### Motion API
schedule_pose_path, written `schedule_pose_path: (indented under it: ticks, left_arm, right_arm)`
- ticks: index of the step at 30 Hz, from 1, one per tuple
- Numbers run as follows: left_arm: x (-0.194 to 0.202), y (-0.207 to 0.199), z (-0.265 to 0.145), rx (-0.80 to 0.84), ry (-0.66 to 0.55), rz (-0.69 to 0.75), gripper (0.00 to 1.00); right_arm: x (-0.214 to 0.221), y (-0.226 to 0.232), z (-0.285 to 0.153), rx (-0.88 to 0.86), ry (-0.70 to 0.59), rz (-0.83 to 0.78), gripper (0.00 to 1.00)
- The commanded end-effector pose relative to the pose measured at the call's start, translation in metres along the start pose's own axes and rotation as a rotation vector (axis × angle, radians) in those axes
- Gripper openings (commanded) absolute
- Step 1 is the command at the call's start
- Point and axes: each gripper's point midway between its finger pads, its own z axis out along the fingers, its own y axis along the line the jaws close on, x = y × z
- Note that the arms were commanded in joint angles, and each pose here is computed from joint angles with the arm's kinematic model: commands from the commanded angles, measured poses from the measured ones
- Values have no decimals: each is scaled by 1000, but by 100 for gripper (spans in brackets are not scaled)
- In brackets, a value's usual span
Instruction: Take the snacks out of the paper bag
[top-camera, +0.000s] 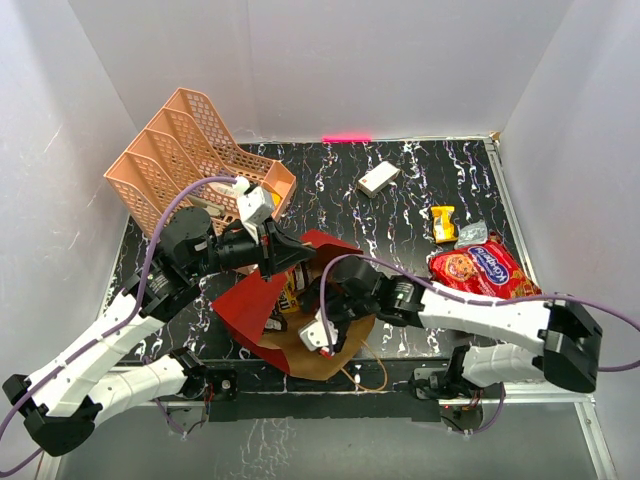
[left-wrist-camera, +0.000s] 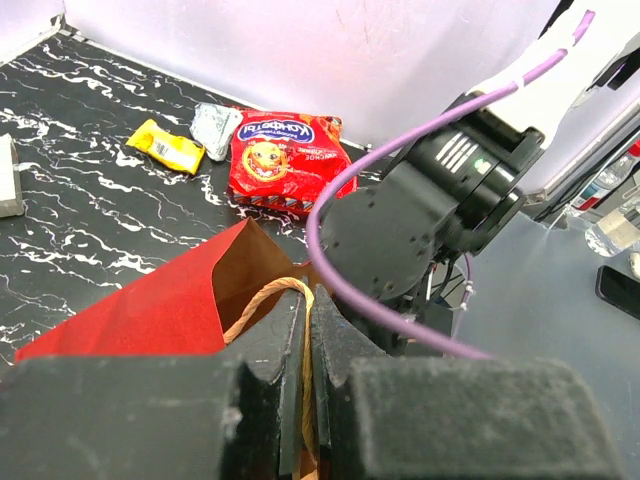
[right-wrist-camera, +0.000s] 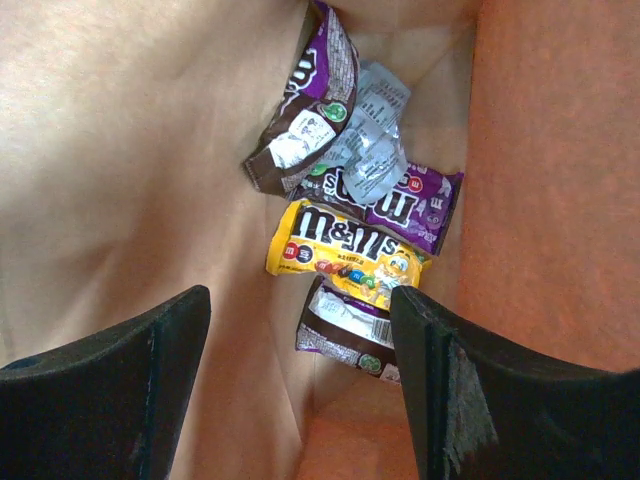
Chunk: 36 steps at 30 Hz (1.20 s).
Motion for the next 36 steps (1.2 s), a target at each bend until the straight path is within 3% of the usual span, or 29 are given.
schedule_pose_path:
  ticks: [1, 8, 20, 27, 30, 36]
  left_arm:
    - [-20, -12, -6, 39, -66, 74, 0]
    - [-17, -14, -8, 47, -56, 76, 0]
    - [-14, -16, -8, 64, -49, 66, 0]
    - [-16, -18, -11, 64, -58, 63, 0]
    - [-16, -20, -14, 61, -60, 57, 0]
    - [-8, -19, -24, 25, -51, 48, 0]
  right_arm:
    - [5, -33, 16, 86, 18, -121, 75]
    - [33, -36, 57, 179, 33, -44, 77]
    - [71, -32, 97, 34, 152, -180, 77]
    - [107, -38, 120, 58, 251, -144, 76]
    - [126, -45, 117, 115, 342, -133, 71]
    - [144, -60, 106, 192, 420, -81, 45]
